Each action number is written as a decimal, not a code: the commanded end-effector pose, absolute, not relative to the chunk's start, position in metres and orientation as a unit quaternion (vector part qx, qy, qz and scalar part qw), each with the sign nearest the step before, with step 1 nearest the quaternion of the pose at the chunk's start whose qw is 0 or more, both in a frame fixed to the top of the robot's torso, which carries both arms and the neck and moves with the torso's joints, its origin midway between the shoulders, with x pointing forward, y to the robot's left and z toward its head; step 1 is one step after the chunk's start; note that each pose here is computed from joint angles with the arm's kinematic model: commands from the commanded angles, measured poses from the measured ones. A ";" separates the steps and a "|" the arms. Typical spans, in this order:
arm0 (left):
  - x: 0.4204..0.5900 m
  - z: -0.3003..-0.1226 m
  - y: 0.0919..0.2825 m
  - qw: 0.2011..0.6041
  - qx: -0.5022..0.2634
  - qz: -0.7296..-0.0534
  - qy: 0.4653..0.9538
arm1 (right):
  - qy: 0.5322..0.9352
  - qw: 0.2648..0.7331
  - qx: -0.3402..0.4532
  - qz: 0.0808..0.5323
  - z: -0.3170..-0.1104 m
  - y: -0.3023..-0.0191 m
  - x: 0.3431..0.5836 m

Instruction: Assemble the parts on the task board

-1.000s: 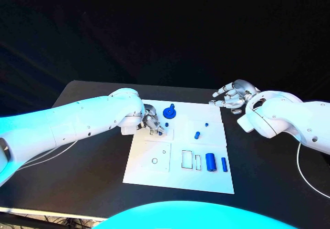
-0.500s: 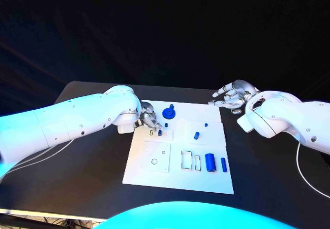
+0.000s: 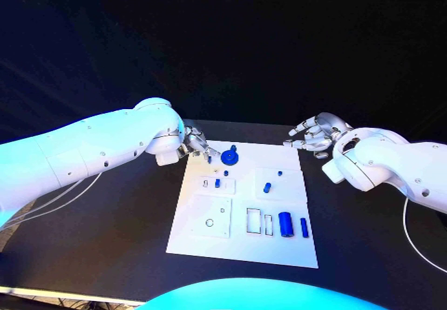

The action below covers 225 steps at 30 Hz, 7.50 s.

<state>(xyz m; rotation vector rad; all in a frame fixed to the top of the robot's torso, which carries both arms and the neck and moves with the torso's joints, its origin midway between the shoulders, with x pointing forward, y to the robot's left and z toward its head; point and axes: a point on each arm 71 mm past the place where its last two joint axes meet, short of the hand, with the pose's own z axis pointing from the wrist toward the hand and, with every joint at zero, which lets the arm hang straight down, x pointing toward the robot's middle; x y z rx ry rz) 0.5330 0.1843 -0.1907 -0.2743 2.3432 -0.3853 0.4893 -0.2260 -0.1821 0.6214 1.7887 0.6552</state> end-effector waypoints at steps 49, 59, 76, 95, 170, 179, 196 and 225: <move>0.576 -0.215 0.185 0.343 -0.100 -0.101 0.929 | 0.756 0.535 0.250 0.284 -0.182 -0.215 0.489; 0.576 -0.219 0.187 0.338 -0.101 -0.098 0.931 | 0.756 0.535 0.250 0.284 -0.182 -0.216 0.490; 0.574 -0.219 0.184 0.334 -0.099 -0.111 0.931 | 0.757 0.534 0.249 0.283 -0.183 -0.216 0.490; 0.574 -0.219 0.183 0.336 -0.102 -0.123 0.928 | 0.757 0.534 0.249 0.282 -0.183 -0.216 0.491; 0.491 -0.221 0.195 0.388 -0.059 -0.166 0.904 | 0.703 0.545 0.315 0.331 -0.181 -0.235 0.497; 0.488 -0.226 0.195 0.372 -0.046 -0.161 0.913 | 0.696 0.541 0.322 0.346 -0.181 -0.235 0.498; 0.487 -0.234 0.193 0.360 -0.037 -0.158 0.919 | 0.693 0.536 0.327 0.354 -0.182 -0.236 0.498; 0.485 -0.240 0.192 0.347 -0.022 -0.153 0.925 | 0.699 0.526 0.325 0.358 -0.183 -0.236 0.498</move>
